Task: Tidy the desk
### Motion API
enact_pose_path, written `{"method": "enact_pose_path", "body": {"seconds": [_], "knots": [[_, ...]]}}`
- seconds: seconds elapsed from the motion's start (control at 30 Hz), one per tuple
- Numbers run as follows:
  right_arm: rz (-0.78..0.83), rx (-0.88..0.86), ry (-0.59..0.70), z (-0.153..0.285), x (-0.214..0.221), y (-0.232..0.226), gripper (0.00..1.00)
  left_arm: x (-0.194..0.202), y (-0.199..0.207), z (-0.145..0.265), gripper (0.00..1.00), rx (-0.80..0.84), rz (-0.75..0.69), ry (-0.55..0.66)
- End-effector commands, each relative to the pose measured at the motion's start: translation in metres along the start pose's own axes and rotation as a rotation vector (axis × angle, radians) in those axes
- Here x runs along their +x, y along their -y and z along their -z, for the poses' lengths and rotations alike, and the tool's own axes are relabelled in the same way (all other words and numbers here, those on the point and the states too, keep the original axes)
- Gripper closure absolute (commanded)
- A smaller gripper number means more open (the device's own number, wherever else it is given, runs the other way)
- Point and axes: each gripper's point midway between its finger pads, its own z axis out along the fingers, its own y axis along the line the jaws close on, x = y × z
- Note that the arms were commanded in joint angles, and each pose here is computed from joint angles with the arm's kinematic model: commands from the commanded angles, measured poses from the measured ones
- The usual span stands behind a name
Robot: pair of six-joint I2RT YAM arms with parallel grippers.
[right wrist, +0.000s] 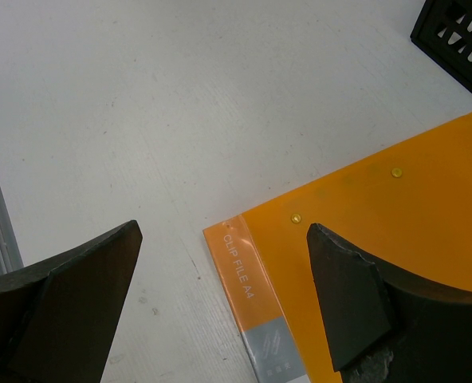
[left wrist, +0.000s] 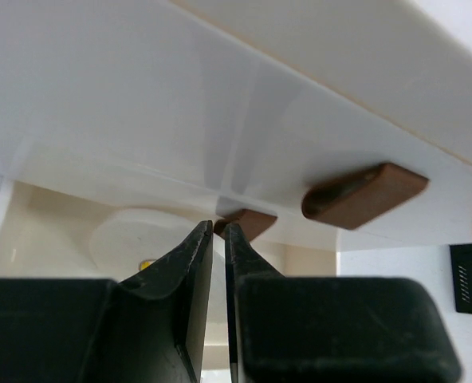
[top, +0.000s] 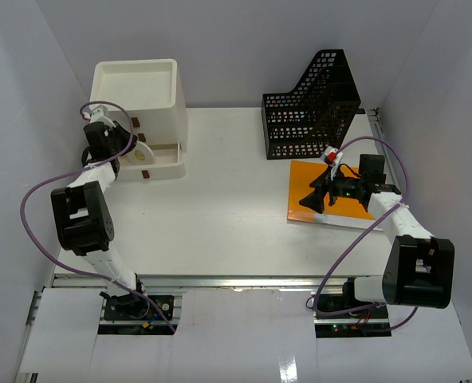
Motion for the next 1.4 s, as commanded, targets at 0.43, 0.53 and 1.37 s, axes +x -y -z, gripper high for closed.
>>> {"method": "enact_pose_path", "body": {"seconds": [0.43,0.53,1.37], "knots": [[0.029,0.0,0.018,0.002,-0.012,0.005,0.09,0.042,-0.019,-0.006,0.75,-0.015,-0.03,-0.115],[0.03,0.001,0.018,0.003,-0.013,0.005,0.09,0.048,-0.02,-0.005,0.75,-0.011,-0.027,-0.131],[0.032,-0.005,0.02,0.003,-0.014,0.004,0.09,0.023,0.004,0.021,0.71,0.063,-0.083,-0.017]]}}
